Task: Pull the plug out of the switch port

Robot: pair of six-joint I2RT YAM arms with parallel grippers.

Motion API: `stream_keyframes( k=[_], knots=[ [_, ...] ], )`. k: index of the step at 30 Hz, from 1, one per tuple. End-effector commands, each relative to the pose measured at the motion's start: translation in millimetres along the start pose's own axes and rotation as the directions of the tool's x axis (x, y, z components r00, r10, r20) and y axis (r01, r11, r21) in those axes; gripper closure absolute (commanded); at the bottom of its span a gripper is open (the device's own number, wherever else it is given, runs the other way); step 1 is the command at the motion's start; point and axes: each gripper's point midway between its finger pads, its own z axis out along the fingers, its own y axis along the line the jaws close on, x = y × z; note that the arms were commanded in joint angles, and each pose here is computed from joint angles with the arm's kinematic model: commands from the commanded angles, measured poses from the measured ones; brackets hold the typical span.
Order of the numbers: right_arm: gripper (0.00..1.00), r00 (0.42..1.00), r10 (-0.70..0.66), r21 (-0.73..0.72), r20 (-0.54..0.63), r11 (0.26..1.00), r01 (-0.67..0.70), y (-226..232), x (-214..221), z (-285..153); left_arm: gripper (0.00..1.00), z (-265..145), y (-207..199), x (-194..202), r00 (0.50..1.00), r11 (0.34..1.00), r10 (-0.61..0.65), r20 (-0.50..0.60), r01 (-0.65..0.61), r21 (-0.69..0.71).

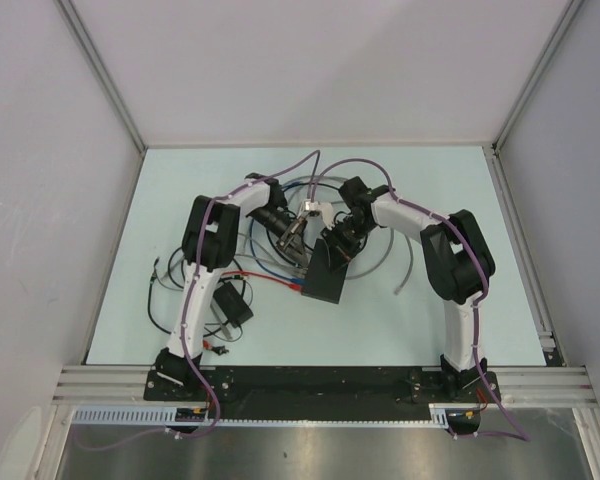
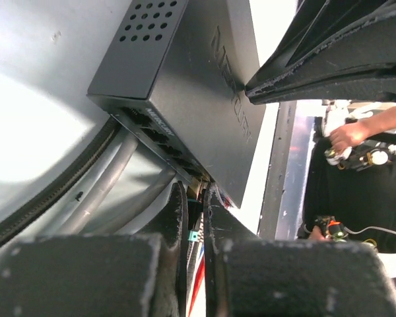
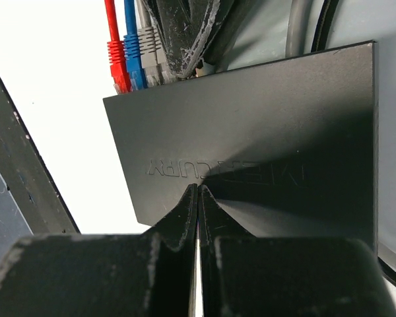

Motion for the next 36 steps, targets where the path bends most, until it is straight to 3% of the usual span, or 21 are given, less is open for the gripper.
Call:
stream_keyframes(
  k=[1, 9, 14, 19, 27, 31, 34, 36],
  knots=[
    [1.0, 0.996, 0.002, 0.11, -0.084, 0.994, 0.007, -38, 24, 16, 1.0, -15, 7, -24, 0.991, 0.988, 0.135, 0.008, -0.134, -0.07],
    [1.0, 0.996, 0.002, 0.109, -0.089, 0.994, 0.008, -37, 25, 15, 1.0, -3, 7, 20, 0.987, 0.993, 0.108, -0.12, -0.112, -0.03],
    [1.0, 0.996, -0.003, 0.106, -0.087, 0.994, 0.012, -36, 24, 17, 1.0, -7, 13, 9, 0.992, 0.993, 0.062, -0.111, -0.072, -0.088],
    [1.0, 0.995, -0.005, 0.103, -0.095, 0.995, 0.015, -35, 25, 18, 1.0, -22, 22, -15, 0.992, 0.98, 0.102, -0.071, -0.112, -0.166],
    [1.0, 0.995, -0.008, 0.108, -0.098, 0.994, 0.018, -35, 25, 17, 1.0, -21, 20, 23, 0.979, 0.984, 0.098, -0.177, -0.122, -0.126],
    [1.0, 0.995, -0.01, 0.108, -0.097, 0.994, 0.021, -35, 25, 18, 1.0, -24, 15, 14, 0.986, 0.986, 0.086, -0.14, -0.105, -0.13],
    [1.0, 0.995, -0.009, 0.107, -0.098, 0.994, 0.02, -35, 25, 18, 1.0, -39, 25, -21, 0.998, 0.978, 0.057, -0.008, -0.058, -0.201],
    [1.0, 0.995, -0.01, 0.108, -0.101, 0.994, 0.021, -35, 25, 18, 1.0, -46, 21, -40, 0.992, 0.974, 0.117, 0.045, -0.106, -0.201]
  ],
)
